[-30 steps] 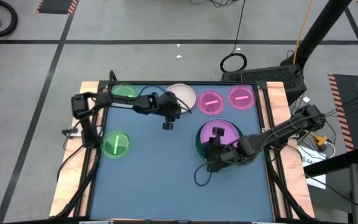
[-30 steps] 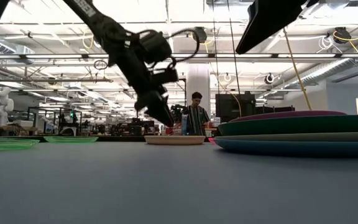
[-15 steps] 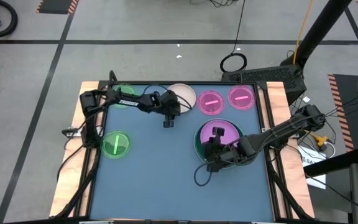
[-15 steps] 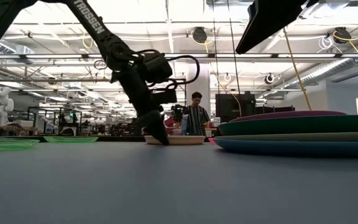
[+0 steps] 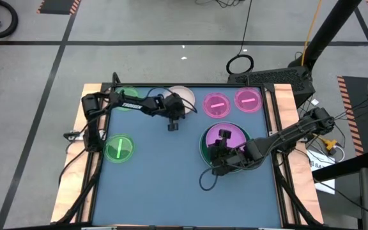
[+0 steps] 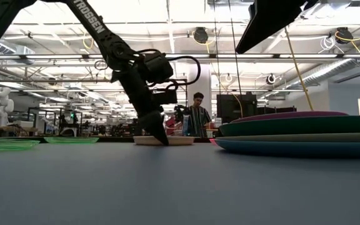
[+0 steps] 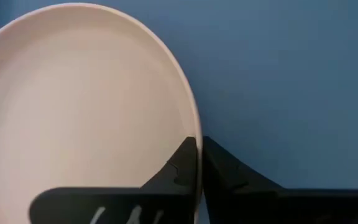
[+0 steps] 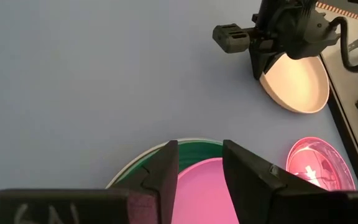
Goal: Stack plastic plates
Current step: Stack the white plate on top of the violet plate
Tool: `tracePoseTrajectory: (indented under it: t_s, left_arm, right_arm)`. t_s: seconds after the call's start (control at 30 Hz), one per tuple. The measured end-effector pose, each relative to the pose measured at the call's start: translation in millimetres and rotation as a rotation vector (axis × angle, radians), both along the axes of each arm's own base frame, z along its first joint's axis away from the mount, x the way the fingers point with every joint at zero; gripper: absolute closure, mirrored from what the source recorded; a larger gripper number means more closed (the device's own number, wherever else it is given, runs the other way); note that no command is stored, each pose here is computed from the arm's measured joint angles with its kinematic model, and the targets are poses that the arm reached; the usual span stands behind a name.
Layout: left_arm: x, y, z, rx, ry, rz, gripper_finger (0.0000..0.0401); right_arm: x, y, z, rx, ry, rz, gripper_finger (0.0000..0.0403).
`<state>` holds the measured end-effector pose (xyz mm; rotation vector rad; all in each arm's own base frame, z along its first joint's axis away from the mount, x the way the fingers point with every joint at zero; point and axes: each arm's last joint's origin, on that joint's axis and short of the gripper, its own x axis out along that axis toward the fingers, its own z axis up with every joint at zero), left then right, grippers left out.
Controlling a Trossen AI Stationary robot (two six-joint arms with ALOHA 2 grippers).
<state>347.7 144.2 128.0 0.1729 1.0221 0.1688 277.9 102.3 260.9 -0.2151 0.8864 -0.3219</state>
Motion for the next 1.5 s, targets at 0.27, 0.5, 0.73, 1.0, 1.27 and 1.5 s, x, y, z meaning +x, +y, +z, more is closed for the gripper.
tracePoseTrajectory:
  t_s: [0.27, 0.5, 0.73, 1.0, 1.27, 1.5]
  left_arm:
    - [-3.9, -18.0, 27.5, 0.005, -0.012, -0.025, 0.039]
    - [-10.3, -58.1, 70.1, 0.018, -0.054, -0.13, 0.0391]
    - [-14.4, -107.5, 92.6, 0.001, -0.082, -0.249, 0.0391]
    - [-12.4, -157.6, 94.3, -0.023, -0.1, -0.374, 0.0391]
    - [-12.9, -178.8, 95.1, -0.04, -0.115, -0.414, 0.0386]
    - [-12.1, -180.0, 96.1, -0.042, -0.127, -0.414, 0.0382]
  right_arm:
    - [0.9, 0.2, 0.5, 0.002, -0.01, 0.001, 0.0282]
    - [6.3, 1.7, 3.9, -0.002, -0.057, 0.035, 0.0282]
    - [13.6, 3.9, 10.2, -0.009, -0.154, 0.036, 0.0282]
    - [24.3, 4.4, 5.2, -0.024, -0.182, 0.041, 0.0257]
    - [45.0, -2.7, -7.8, 0.058, -0.166, 0.134, 0.0217]
    - [56.2, -14.1, -20.6, 0.096, -0.124, 0.143, 0.0211]
